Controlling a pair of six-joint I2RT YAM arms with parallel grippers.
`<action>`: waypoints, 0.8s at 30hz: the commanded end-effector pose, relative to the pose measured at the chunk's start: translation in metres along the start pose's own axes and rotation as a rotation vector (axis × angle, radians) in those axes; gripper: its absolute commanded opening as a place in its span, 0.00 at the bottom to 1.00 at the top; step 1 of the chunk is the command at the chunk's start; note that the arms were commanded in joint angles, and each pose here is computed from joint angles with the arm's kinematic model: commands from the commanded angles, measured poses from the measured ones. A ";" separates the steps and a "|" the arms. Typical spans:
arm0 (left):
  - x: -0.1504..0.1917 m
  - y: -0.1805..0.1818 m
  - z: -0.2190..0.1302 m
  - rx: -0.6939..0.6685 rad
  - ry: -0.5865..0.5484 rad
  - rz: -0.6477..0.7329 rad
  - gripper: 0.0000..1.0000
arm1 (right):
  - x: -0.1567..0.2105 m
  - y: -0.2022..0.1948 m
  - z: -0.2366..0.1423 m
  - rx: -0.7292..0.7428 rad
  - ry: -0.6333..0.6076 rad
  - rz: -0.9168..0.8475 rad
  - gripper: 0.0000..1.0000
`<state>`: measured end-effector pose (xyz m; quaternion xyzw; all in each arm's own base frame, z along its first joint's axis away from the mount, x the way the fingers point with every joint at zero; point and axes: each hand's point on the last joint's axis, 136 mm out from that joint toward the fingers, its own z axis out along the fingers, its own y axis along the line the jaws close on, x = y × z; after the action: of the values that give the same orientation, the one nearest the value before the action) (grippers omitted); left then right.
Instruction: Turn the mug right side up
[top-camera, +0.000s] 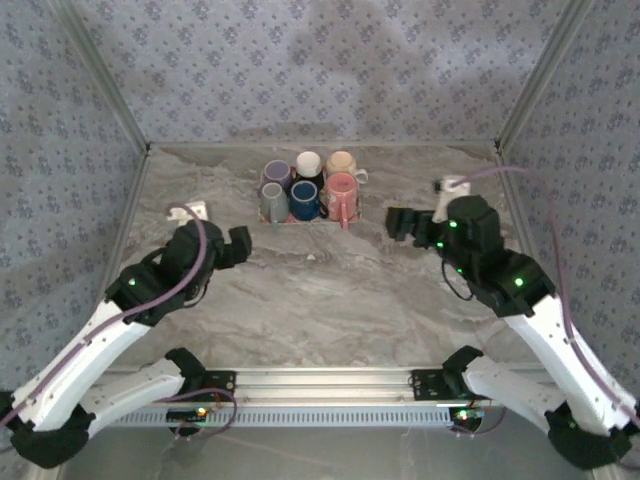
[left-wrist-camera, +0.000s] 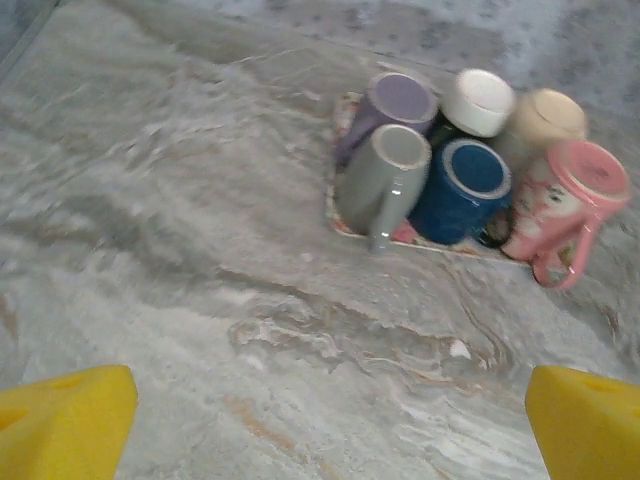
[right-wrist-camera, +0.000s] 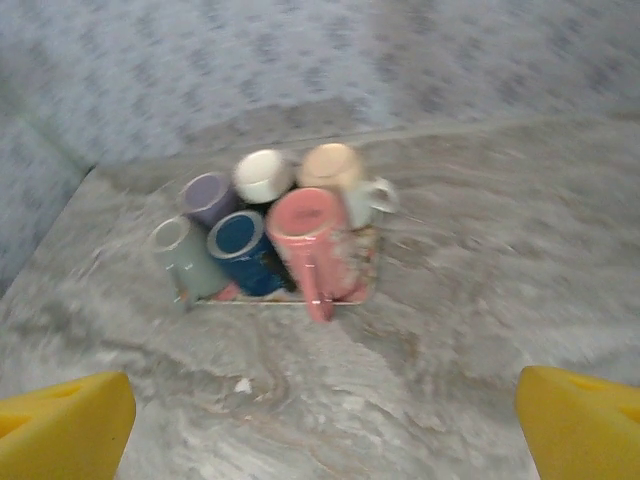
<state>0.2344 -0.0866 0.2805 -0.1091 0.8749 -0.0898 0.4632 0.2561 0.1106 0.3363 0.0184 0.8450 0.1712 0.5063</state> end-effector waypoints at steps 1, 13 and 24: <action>0.033 0.016 0.000 0.036 0.137 -0.157 0.99 | 0.041 -0.021 0.009 0.021 0.158 0.212 1.00; 0.061 0.019 0.013 0.038 0.261 -0.042 1.00 | 0.076 0.009 0.101 -0.007 0.475 0.073 0.98; 0.071 -0.004 0.023 0.127 0.329 -0.020 1.00 | 0.083 0.032 0.198 -0.048 0.405 -0.246 0.81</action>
<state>0.2114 -0.1013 0.2014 -0.0944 0.9358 -0.1420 0.3085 0.3506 0.2070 0.1825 -0.1213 0.9374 0.1367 0.2964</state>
